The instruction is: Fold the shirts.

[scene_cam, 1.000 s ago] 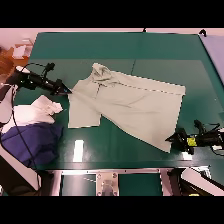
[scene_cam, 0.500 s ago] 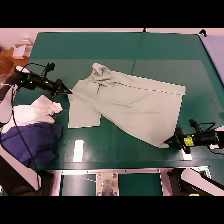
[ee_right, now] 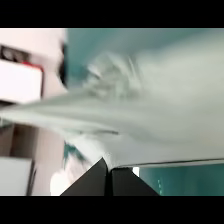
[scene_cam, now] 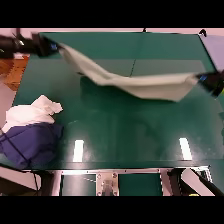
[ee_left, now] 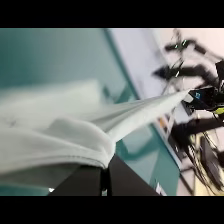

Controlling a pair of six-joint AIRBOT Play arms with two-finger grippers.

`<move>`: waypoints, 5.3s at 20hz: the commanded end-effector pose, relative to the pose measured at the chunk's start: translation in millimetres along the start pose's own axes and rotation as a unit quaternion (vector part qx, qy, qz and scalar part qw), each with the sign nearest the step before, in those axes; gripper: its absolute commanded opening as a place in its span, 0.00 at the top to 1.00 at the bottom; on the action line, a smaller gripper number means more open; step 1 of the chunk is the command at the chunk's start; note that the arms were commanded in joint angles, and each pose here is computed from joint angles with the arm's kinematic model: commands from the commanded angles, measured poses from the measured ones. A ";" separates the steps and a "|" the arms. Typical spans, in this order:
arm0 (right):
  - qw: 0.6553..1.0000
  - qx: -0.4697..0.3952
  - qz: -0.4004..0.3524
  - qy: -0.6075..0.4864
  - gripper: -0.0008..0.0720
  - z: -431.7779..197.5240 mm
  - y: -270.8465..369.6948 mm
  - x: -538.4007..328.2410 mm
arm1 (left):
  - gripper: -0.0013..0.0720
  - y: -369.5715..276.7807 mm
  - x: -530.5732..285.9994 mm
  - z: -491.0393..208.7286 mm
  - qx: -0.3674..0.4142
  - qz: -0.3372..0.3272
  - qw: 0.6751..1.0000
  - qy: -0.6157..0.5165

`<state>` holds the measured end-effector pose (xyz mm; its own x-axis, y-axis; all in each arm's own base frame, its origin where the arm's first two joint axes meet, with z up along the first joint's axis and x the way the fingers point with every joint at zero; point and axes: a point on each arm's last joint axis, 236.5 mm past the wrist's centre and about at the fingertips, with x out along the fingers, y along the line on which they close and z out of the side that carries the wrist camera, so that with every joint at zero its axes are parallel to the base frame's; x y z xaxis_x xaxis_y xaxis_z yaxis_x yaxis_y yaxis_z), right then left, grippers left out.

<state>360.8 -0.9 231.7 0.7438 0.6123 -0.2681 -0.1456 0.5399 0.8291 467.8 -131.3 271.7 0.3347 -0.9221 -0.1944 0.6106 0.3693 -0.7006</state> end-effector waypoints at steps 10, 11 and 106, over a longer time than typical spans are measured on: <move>0.860 -0.358 0.019 -0.364 0.97 88.2 322.7 -172.5 | 0.95 -414.9 -140.6 22.2 0.352 0.087 0.873 -0.325; 0.861 -0.356 0.019 -0.362 0.97 89.5 320.8 -172.0 | 0.95 -415.1 -142.5 18.8 0.347 0.097 0.874 -0.325; 0.927 0.188 -0.320 0.054 0.58 -117.6 -252.5 -34.0 | 0.25 80.1 -36.5 -396.8 -0.394 0.307 0.827 0.257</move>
<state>314.0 -103.6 -12.4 0.4558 0.3623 -0.8130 0.5179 0.6349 0.5733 268.2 -109.9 -25.3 -0.1442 -0.6027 -0.7848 -0.2057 0.7941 -0.5720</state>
